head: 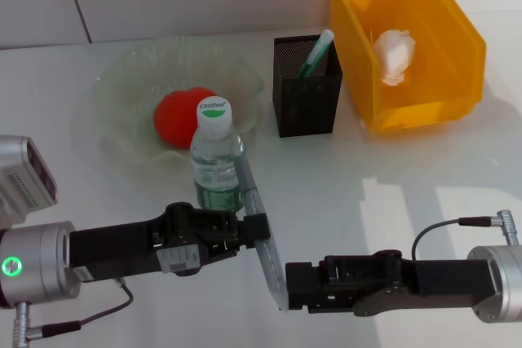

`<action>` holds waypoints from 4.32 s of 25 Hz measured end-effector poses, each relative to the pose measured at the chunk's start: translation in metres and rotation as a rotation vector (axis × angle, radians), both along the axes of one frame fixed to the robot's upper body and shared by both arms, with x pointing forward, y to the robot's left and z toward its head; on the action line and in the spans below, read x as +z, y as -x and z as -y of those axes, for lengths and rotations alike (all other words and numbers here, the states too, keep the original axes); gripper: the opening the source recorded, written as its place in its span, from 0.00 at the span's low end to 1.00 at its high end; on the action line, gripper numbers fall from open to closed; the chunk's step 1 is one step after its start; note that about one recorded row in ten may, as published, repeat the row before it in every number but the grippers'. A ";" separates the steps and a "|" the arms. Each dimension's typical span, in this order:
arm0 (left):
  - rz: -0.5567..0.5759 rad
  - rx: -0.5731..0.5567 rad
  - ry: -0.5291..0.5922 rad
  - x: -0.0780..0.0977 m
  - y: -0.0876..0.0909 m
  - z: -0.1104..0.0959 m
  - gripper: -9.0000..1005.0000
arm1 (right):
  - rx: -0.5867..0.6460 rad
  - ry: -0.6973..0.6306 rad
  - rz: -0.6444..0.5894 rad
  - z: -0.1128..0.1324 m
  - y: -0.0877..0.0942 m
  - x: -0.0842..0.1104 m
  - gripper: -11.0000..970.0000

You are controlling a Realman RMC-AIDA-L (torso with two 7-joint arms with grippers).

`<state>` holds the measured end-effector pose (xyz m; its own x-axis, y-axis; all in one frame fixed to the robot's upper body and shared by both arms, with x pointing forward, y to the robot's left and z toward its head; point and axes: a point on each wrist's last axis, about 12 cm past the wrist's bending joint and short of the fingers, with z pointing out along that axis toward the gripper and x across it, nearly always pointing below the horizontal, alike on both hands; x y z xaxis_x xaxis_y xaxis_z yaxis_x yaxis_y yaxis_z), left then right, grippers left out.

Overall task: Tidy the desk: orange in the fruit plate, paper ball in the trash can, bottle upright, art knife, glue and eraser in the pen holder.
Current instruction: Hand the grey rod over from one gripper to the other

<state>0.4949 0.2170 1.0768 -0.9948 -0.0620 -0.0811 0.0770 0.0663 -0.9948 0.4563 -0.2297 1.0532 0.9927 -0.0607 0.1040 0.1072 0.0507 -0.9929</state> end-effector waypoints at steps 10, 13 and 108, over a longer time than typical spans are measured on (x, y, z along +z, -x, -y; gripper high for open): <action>0.006 -0.009 0.004 0.001 0.000 0.001 0.16 | 0.030 0.021 0.009 -0.008 -0.006 0.001 0.67; 0.007 -0.011 0.003 0.001 0.000 0.001 0.17 | 0.033 0.021 0.011 -0.009 -0.007 0.002 0.67; 0.060 0.051 0.098 0.010 -0.010 0.003 0.29 | 0.031 0.024 0.139 -0.017 -0.025 0.011 0.20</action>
